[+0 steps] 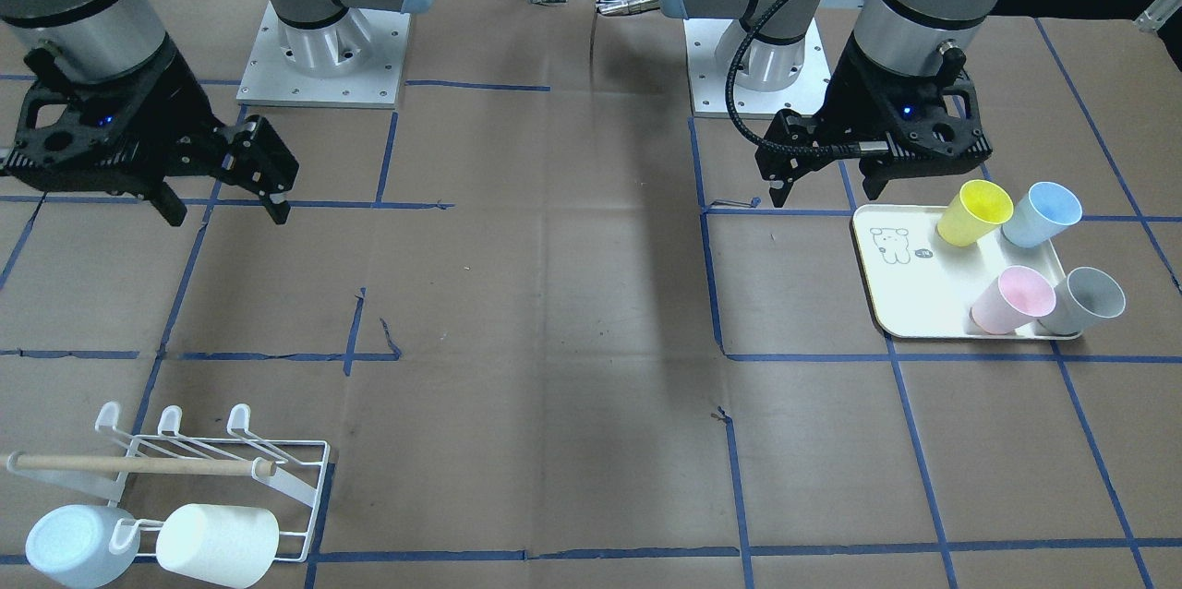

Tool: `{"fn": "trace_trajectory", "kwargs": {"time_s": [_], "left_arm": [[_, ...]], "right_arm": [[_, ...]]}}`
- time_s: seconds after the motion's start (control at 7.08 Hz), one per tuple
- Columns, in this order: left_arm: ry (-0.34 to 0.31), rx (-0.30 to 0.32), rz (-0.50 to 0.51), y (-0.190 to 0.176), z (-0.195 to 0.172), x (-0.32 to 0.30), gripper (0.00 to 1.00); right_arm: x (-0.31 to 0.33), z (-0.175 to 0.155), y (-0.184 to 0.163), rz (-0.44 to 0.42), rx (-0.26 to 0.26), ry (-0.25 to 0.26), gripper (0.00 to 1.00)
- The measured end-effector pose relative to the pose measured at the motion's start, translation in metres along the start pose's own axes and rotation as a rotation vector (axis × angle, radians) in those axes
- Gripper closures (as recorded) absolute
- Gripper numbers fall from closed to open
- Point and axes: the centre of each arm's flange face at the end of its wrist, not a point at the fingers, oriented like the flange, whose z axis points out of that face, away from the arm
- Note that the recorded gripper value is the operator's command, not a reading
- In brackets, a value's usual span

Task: Transfer IKEA cup to right arm and place on rack

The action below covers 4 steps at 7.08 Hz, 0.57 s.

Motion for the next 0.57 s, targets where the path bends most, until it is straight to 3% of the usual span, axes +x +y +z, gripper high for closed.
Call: {"fn": "trace_trajectory", "kwargs": {"time_s": [0.28, 0.57], "left_arm": [[0.0, -0.001, -0.001, -0.001, 0.001, 0.0, 0.01], [-0.002, -0.006, 0.001, -0.001, 0.003, 0.001, 0.01]], "right_arm": [[-0.012, -0.021, 0.035, -0.05, -0.048, -0.002, 0.0], [-0.014, -0.011, 0.058, 0.031, -0.105, 0.03, 0.0]]}}
